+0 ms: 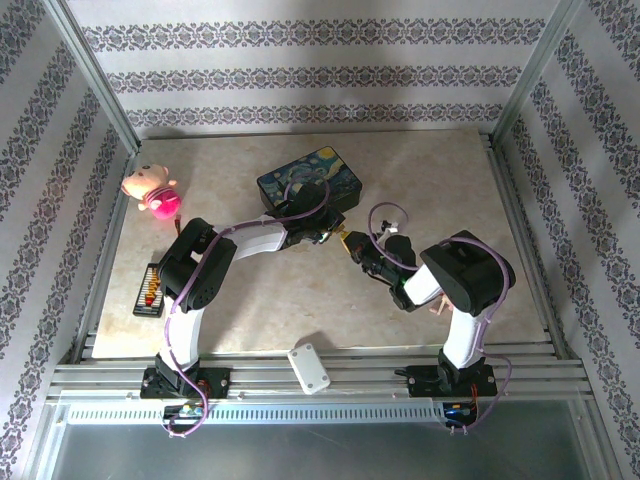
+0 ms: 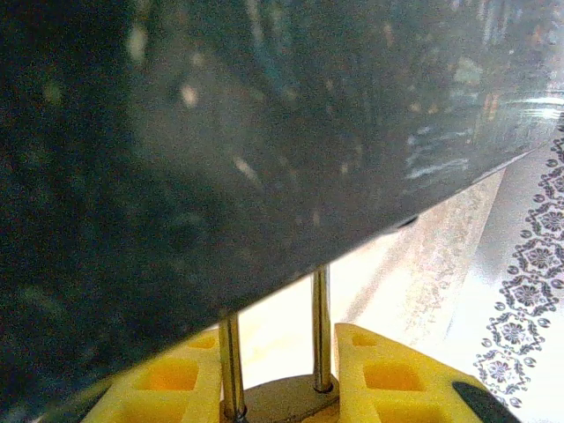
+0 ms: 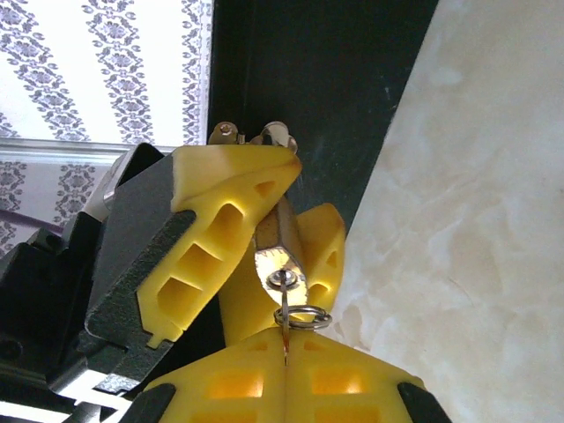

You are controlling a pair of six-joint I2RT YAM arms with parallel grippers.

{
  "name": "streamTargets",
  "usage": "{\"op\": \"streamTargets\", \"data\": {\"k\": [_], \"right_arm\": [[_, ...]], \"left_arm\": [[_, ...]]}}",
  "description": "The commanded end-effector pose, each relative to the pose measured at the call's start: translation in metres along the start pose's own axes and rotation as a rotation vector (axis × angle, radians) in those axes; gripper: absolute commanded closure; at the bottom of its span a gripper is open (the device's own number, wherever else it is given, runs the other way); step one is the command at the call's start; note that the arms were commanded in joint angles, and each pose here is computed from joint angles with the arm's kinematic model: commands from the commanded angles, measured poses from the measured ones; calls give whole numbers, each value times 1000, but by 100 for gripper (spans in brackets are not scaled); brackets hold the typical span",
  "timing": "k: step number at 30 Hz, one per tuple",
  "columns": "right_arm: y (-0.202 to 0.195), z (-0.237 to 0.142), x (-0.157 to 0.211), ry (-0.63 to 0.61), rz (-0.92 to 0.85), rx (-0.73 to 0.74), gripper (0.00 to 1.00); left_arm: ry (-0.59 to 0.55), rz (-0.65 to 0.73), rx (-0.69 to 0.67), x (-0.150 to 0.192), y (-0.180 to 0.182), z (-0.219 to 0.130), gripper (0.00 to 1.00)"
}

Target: Unlock the padlock with the key

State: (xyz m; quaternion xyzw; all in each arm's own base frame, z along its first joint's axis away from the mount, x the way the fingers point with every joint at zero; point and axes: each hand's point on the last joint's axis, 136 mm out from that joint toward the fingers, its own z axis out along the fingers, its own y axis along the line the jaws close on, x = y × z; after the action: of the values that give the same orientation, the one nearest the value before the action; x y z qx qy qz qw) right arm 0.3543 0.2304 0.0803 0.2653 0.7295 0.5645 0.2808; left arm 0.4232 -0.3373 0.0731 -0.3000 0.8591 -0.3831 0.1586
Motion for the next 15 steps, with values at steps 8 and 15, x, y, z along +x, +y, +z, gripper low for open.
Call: {"op": "streamTargets", "data": {"k": [8, 15], "right_arm": [[12, 12, -5, 9, 1, -39, 100], [13, 25, -11, 30, -29, -29, 100]], "left_arm": [[120, -11, 4, 31, -1, 3, 92], [130, -5, 3, 35, -1, 2, 92]]}}
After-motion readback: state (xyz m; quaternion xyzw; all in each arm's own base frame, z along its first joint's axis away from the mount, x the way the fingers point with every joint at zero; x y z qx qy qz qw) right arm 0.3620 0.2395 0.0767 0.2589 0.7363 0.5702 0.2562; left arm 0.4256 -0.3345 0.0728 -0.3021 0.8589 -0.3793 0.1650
